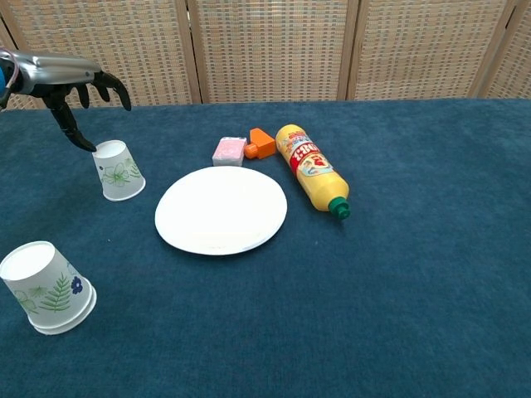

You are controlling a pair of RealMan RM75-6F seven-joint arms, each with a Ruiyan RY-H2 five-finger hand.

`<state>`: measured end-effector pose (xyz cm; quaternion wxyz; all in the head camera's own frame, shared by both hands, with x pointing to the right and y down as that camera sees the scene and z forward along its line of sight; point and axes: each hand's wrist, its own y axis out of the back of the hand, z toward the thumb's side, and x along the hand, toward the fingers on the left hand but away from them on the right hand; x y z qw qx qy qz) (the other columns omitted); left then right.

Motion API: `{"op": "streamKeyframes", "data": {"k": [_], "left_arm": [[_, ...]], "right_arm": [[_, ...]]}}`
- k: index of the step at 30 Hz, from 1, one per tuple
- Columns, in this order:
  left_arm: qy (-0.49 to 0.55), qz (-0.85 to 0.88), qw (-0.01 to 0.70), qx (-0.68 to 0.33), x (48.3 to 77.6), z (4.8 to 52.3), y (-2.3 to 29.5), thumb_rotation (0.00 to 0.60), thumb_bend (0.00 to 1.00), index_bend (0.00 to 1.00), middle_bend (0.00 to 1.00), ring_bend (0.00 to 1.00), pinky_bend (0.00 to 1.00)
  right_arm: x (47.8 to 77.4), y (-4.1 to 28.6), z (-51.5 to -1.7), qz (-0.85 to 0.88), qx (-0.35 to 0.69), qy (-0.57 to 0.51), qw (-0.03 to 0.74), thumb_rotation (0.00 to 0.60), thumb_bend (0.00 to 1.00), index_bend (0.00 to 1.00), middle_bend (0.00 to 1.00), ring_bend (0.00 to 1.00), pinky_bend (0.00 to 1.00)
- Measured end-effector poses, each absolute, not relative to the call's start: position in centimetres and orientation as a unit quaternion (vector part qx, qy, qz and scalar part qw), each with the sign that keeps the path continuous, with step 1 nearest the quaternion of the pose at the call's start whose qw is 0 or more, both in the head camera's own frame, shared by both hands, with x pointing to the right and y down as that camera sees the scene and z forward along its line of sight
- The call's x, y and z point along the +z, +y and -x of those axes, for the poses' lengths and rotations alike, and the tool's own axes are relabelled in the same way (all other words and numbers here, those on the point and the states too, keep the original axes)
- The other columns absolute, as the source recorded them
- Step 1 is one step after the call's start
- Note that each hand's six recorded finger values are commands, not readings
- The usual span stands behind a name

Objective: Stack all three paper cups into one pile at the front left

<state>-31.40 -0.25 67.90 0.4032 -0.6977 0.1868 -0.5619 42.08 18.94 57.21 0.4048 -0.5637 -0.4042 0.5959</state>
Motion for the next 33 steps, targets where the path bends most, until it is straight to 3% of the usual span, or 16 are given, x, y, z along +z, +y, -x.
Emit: {"op": "streamKeyframes", "data": {"k": [22, 33], "left_arm": [[0.205, 0.698, 0.368, -0.58, 72.5, 31.8, -0.2, 0.6, 0.0, 0.36, 0.24, 0.28, 0.38], [0.214, 0.701, 0.361, -0.577, 72.9, 31.4, -0.4, 0.6, 0.06, 0.55, 0.4, 0.43, 0.52]], "right_arm": [[57.9, 18.8, -42.6, 0.562, 0.606, -0.401, 0.395, 0.6, 0.0, 0.0, 0.0, 0.0, 0.0], [58.1, 18.7, -42.8, 0.563, 0.608, -0.401, 0.392, 0.6, 0.0, 0.0, 0.0, 0.0, 0.0]]}}
